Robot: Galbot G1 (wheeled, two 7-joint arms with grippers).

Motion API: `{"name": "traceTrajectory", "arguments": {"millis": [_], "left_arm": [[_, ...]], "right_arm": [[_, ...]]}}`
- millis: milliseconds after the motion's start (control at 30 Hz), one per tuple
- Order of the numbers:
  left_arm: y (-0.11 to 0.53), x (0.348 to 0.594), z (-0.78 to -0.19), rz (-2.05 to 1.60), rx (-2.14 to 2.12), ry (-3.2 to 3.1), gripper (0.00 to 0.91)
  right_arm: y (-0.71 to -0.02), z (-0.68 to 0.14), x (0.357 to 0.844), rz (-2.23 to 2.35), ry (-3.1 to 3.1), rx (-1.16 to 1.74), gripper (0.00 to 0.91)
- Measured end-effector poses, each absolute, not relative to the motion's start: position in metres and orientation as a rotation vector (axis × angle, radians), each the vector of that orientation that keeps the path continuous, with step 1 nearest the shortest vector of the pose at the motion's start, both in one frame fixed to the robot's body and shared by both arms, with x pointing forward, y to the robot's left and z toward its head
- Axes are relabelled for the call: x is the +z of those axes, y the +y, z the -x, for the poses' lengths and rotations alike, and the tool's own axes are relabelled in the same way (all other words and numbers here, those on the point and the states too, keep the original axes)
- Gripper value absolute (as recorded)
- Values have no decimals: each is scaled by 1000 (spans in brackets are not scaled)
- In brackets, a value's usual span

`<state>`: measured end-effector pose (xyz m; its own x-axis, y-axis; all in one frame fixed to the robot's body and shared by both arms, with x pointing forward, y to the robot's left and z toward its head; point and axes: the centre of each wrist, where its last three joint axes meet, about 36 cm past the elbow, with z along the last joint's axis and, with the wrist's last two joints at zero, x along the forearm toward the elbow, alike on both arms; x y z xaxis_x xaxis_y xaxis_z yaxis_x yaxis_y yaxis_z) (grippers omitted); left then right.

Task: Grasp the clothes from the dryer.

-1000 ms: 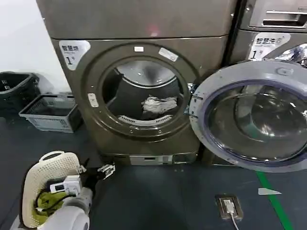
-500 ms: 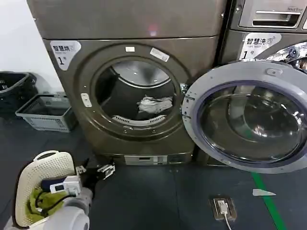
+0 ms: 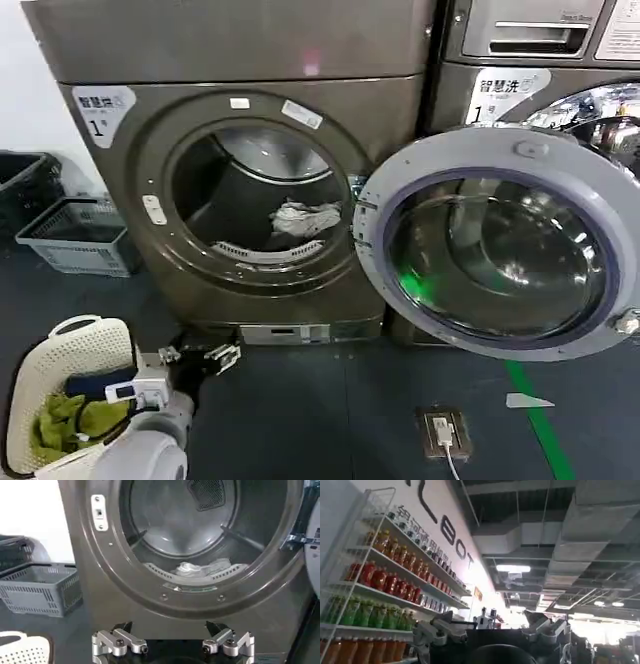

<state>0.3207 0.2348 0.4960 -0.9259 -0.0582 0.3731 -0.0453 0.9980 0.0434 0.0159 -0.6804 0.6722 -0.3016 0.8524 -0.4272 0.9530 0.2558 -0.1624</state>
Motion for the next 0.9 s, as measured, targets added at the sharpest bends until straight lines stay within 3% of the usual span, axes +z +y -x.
{"name": "traceTrajectory", "arguments": {"millis": [900], "left_arm": [[234, 498, -319, -65, -72, -2760, 907]], "right_arm": [[-678, -7, 672, -1712, 2204, -536, 907]]}}
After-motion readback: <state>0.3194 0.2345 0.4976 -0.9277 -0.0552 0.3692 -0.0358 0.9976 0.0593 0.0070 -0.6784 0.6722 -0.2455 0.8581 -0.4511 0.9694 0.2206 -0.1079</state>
